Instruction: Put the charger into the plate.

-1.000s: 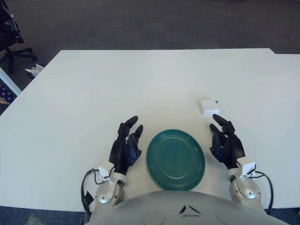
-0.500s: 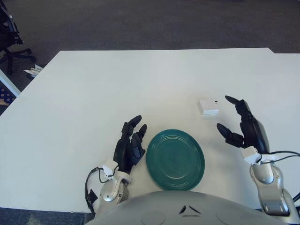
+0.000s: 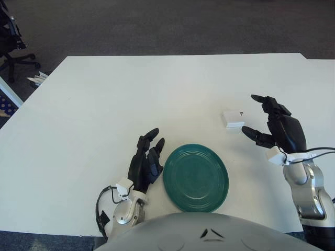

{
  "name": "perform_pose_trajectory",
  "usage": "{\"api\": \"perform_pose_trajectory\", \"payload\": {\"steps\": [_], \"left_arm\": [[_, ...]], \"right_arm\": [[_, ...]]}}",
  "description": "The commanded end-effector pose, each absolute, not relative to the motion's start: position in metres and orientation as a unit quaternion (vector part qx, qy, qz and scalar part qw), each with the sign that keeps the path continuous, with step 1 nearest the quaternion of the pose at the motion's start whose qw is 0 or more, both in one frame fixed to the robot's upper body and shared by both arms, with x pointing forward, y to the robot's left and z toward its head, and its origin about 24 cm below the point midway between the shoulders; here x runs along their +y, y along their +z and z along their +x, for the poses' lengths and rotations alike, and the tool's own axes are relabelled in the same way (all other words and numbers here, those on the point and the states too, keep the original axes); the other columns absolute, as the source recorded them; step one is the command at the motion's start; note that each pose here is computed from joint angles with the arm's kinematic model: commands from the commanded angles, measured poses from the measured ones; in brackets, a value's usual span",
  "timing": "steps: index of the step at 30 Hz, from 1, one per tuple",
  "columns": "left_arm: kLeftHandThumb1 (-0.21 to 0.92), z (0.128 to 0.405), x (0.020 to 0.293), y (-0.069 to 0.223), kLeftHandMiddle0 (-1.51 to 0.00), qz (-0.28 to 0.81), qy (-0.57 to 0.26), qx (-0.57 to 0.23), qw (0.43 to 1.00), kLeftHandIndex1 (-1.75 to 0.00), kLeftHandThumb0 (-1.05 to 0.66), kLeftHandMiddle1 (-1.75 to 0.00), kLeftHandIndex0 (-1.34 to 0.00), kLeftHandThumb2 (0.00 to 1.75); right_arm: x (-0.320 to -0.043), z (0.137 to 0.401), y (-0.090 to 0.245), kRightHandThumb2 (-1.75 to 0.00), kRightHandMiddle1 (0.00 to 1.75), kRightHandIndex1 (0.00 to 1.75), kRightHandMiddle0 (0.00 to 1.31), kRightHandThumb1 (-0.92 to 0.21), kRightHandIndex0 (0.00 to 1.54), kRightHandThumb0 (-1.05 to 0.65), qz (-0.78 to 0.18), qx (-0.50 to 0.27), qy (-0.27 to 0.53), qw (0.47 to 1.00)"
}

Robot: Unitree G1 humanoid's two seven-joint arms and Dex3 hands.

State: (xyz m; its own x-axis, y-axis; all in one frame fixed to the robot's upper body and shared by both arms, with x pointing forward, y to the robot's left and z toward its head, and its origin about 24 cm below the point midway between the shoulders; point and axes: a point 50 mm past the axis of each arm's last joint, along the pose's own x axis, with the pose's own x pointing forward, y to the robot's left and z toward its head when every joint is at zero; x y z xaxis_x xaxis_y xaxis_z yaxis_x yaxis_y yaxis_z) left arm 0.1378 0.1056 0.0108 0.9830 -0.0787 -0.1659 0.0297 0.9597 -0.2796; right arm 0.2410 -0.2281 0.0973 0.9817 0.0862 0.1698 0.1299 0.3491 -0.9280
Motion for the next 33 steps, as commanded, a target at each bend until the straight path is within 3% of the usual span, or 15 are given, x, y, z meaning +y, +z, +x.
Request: {"api": "perform_pose_trajectory", "payload": {"steps": [1, 8, 33], "left_arm": [[0.92, 0.130, 0.104, 0.000, -0.41, -0.139, -0.025, 0.129, 0.982, -0.82, -0.91, -0.01, 0.00, 0.92], [0.92, 0.131, 0.104, 0.002, -0.40, -0.132, -0.027, 0.124, 0.983, -0.80, -0.91, -0.01, 0.00, 0.91], [0.92, 0.135, 0.104, 0.001, -0.42, -0.128, -0.028, 0.116, 0.984, -0.90, -0.93, -0.01, -0.02, 0.89]], "right_arm": [[-0.225, 0.249, 0.095, -0.61, 0.65, 0.00, 0.00, -0.92, 0.28, -0.82, -0.582, -0.092, 0.002, 0.808], [-0.211, 0.262, 0.081, -0.60, 0.65, 0.00, 0.00, -0.92, 0.24, -0.85, -0.593, -0.083, 0.032, 0.800], [-0.202, 0.287, 0.047, -0.65, 0.58, 0.00, 0.00, -0.92, 0.18, -0.89, -0.600, -0.052, 0.073, 0.795]]}}
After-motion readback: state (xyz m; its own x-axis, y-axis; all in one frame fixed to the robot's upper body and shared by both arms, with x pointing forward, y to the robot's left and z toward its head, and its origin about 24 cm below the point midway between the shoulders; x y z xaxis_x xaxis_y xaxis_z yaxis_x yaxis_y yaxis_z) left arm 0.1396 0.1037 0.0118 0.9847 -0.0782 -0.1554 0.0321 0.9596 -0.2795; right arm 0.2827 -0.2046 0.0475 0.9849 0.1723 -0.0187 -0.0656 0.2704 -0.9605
